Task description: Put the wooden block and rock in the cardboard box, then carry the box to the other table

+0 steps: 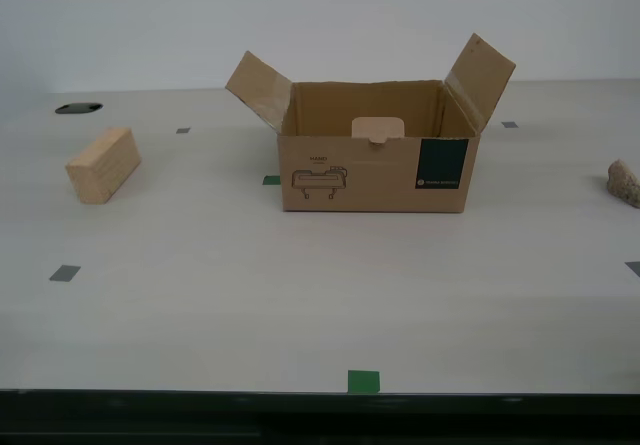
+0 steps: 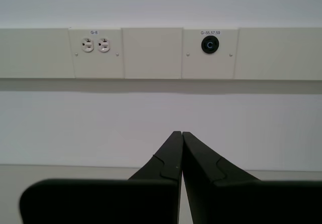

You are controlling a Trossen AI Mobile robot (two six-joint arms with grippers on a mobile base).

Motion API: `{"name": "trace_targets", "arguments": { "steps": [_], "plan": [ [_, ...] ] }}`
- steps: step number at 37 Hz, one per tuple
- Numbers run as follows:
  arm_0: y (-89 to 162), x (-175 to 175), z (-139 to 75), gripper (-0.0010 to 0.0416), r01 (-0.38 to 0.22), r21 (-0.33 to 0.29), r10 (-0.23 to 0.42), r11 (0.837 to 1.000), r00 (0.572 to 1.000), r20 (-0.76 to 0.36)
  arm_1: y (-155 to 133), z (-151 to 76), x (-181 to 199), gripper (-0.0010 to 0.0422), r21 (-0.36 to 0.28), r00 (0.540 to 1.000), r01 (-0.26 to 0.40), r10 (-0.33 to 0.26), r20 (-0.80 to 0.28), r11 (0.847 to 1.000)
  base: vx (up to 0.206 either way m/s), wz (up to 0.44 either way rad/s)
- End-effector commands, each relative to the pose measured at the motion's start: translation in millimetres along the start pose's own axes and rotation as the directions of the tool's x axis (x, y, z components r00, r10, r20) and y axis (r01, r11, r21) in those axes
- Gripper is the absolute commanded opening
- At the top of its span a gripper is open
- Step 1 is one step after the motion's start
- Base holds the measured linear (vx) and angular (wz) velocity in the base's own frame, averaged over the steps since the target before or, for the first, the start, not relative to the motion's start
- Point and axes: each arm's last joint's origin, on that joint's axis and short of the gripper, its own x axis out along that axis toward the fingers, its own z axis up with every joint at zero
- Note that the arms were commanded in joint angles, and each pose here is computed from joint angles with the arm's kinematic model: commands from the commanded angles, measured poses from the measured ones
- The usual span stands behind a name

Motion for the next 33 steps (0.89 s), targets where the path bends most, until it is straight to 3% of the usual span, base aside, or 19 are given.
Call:
{"name": "trace_targets", "arguments": {
  "steps": [1, 33],
  "plan": [
    [0.2, 0.0, 0.4, 0.0001, -0.001, 0.0, 0.001, 1.0, 1.0, 0.003, -0.1, 0.7, 0.0, 0.0, 0.001, 1.0, 0.001, -0.001, 0.006, 1.0, 0.0, 0.0],
    [0.2, 0.0, 0.4, 0.0, -0.001, 0.0, 0.001, 1.0, 1.0, 0.003, -0.1, 0.7, 0.0, 0.0, 0.001, 1.0, 0.001, -0.001, 0.006, 1.0, 0.0, 0.0]
  ]
}}
